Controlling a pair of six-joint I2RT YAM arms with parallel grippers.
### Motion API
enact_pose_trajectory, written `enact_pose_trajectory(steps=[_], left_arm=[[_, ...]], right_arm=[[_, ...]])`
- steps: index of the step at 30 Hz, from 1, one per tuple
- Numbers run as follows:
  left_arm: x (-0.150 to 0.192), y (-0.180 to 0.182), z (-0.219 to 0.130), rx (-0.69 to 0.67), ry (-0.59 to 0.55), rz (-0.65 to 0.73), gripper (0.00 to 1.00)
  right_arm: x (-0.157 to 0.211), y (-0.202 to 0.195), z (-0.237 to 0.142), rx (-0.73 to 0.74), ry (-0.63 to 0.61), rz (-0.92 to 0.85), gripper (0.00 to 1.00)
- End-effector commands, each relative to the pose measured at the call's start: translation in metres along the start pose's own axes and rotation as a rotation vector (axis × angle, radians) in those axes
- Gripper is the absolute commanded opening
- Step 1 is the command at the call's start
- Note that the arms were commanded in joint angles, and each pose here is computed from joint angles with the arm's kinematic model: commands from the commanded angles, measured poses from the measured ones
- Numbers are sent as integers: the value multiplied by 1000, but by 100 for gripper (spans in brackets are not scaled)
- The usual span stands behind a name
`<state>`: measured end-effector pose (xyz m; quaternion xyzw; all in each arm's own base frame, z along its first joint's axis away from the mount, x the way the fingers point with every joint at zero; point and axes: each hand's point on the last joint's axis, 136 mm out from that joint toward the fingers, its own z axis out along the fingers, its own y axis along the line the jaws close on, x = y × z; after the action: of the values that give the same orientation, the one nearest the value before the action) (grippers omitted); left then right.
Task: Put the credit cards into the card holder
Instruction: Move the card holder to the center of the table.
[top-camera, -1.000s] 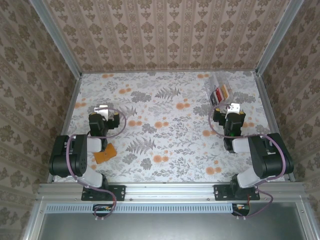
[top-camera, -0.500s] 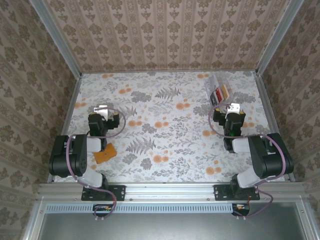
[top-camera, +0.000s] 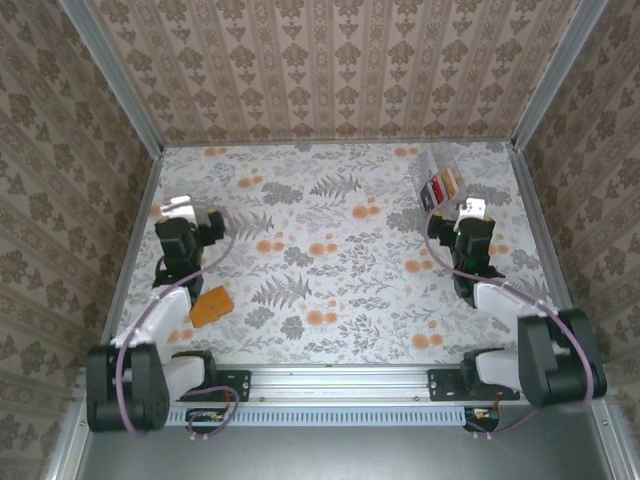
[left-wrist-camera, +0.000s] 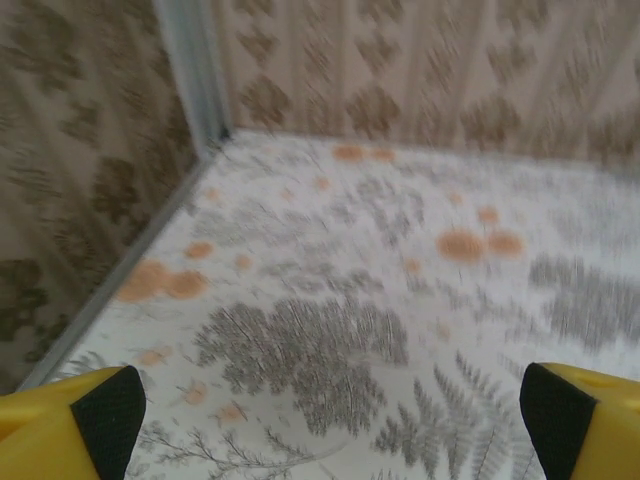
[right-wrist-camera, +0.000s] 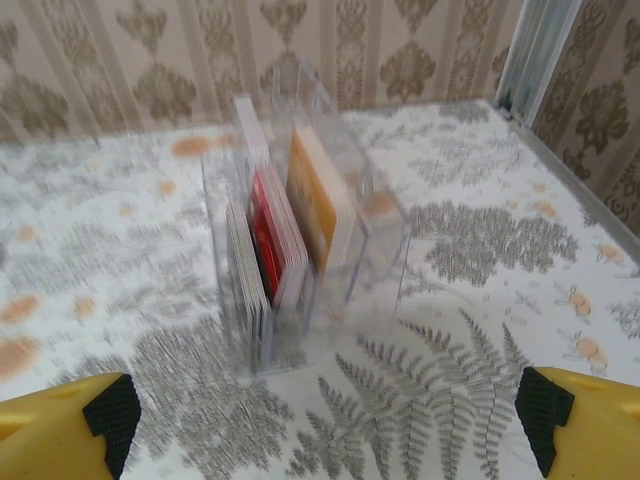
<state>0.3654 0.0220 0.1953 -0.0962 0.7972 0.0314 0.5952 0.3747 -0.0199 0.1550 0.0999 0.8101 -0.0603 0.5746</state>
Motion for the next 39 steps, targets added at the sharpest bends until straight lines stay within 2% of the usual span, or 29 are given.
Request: enact_pose_trajectory(steps=[1, 3, 5, 9, 14, 19, 27, 33, 39], left_arm=[[24, 30, -32, -164, 220, -265, 100], [33, 12, -44, -61, 304, -321, 100], [55, 16, -57, -111, 395, -449, 100], [92, 10, -81, -126, 562, -550, 100], [136, -2, -98, -104, 716, -597, 100], [164, 3, -106, -176, 822, -560, 100], [192, 1, -109, -239, 915, -496, 100], [204, -26, -100, -169, 944, -504, 100], [212, -83, -92, -4, 991, -570, 100]], right_arm=[[14, 0, -26, -10, 244, 109, 100], [15, 17, -44, -122, 320, 150, 99], [14, 42, -60, -278, 360, 161, 100], [10, 87, -93, -561, 422, 310, 94], [20, 118, -115, -696, 503, 415, 89], [35, 133, -123, -696, 555, 358, 89], [53, 144, -125, -684, 600, 358, 89], [63, 150, -126, -686, 612, 361, 90], [68, 157, -127, -696, 630, 351, 90]])
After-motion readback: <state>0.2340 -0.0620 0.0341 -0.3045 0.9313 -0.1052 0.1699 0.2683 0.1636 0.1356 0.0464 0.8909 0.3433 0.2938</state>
